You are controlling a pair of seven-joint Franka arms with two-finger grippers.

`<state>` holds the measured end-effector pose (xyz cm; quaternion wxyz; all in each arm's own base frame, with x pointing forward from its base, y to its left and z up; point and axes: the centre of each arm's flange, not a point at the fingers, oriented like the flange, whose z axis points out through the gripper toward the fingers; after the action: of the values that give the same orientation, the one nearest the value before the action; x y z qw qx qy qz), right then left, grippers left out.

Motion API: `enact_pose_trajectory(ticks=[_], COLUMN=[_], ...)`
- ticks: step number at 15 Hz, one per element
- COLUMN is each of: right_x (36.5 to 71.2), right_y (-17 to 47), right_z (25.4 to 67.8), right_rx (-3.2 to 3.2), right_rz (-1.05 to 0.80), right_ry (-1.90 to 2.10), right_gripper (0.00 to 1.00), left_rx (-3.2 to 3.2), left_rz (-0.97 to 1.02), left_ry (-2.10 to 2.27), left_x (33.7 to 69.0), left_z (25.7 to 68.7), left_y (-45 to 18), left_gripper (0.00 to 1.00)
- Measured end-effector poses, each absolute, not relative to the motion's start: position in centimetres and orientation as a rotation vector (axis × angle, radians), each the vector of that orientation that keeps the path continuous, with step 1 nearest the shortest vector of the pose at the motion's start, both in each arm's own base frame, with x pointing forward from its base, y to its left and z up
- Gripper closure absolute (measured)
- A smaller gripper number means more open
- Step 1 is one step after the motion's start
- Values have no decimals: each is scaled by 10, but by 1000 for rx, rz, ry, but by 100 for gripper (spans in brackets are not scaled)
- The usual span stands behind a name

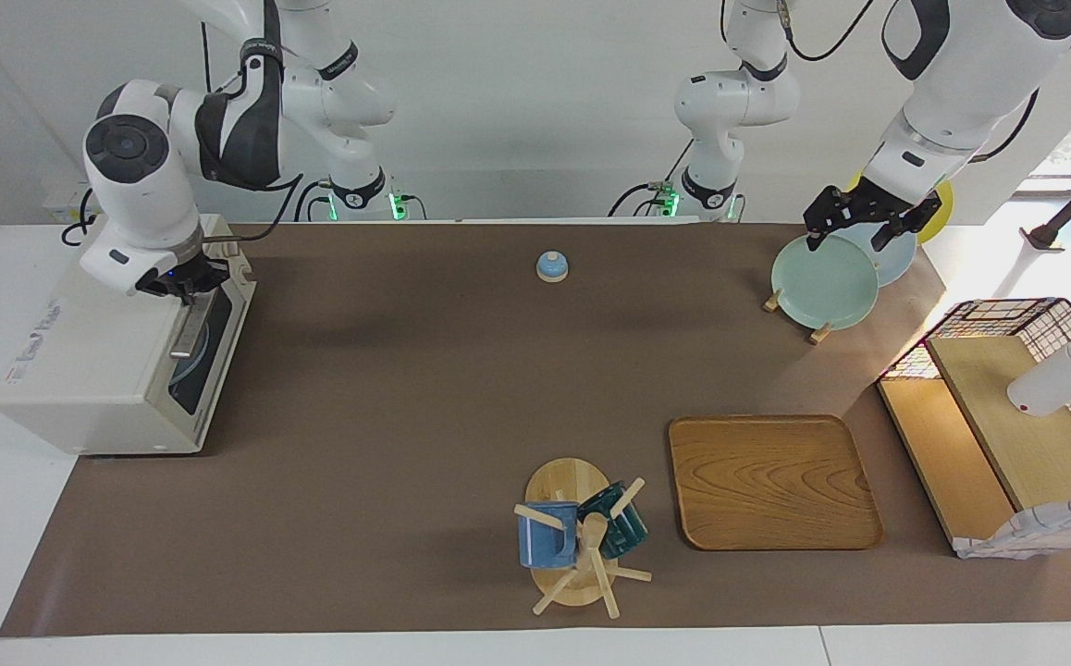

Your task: Put eggplant into oven

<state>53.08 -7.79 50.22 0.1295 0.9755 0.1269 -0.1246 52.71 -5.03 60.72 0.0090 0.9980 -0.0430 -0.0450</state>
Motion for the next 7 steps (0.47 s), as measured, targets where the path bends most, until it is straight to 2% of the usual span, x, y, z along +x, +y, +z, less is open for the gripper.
enact_pose_trajectory(ticks=[2,4,6,7], right_x=[526,520,513,511], right_y=[-66,-55,-46,-40], right_z=[541,576,598,604], right_rx=[2940,3022,3048,3050], right_rz=[-357,-333,-301,-294], right_ry=[329,312,289,286], right_gripper=[95,79,76,71], left_rx=[3118,3118,3118,3118], left_rz=[-141,-141,-141,-141], left_ry=[-134,-134,-134,-134], left_x=[527,527,527,527], left_z=[607,607,607,607], left_y=[-50,-50,-50,-50], left_gripper=[0,0,0,0])
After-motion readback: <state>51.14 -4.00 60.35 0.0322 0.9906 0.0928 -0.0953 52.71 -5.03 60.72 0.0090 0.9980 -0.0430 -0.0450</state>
